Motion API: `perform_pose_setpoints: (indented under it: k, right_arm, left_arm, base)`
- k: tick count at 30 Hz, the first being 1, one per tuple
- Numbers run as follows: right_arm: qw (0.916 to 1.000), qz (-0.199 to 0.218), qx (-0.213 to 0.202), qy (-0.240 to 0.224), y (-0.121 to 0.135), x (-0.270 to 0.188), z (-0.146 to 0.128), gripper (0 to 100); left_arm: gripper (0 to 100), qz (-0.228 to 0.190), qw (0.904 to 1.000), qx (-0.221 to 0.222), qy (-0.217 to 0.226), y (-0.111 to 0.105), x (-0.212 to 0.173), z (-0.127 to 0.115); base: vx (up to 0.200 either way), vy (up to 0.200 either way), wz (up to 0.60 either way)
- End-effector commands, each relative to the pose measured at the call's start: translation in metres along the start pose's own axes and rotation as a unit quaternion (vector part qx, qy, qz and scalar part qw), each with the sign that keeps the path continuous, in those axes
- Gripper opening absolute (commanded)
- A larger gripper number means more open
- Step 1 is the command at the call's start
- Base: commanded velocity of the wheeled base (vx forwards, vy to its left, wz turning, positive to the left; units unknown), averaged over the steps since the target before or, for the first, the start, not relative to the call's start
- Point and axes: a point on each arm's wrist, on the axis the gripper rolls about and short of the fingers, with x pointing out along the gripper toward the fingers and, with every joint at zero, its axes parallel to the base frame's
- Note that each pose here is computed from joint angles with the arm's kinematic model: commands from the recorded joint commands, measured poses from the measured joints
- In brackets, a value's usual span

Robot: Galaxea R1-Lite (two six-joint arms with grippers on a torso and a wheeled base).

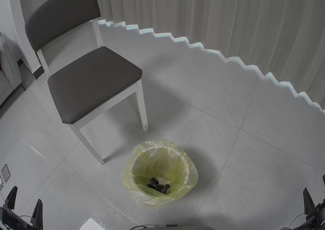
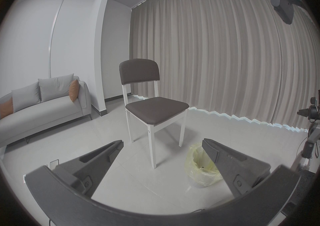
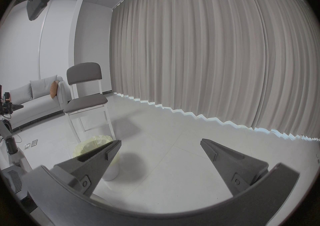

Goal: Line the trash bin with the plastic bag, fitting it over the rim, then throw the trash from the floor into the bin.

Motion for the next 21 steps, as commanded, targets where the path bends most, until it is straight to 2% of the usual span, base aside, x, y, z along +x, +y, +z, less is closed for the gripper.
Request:
perform_pose_setpoints:
  k: [1,6,21]
  right_arm:
    - [1.0000,0.001,0.000,0.001,0.0001,0.0002,-0.0046,100]
    - [0.9997,-0.014,0.020,0.001,-0.0006,0.0003,-0.0050,100]
    - [0.9996,-0.018,0.020,0.001,-0.0007,0.0003,-0.0050,100]
  left_arm:
    - [100,0.000,1.0000,-0.001,0.002,0.0000,0.0003,-0.0049]
    - [100,0.002,1.0000,-0.001,0.001,0.0001,0.0003,-0.0047]
    - [100,-0.001,1.0000,0.003,0.001,0.0000,0.0003,-0.0047]
  base:
    - [0.000,0.000,0.00]
    - [0.000,0.000,0.00]
    - [0.000,0.000,0.00]
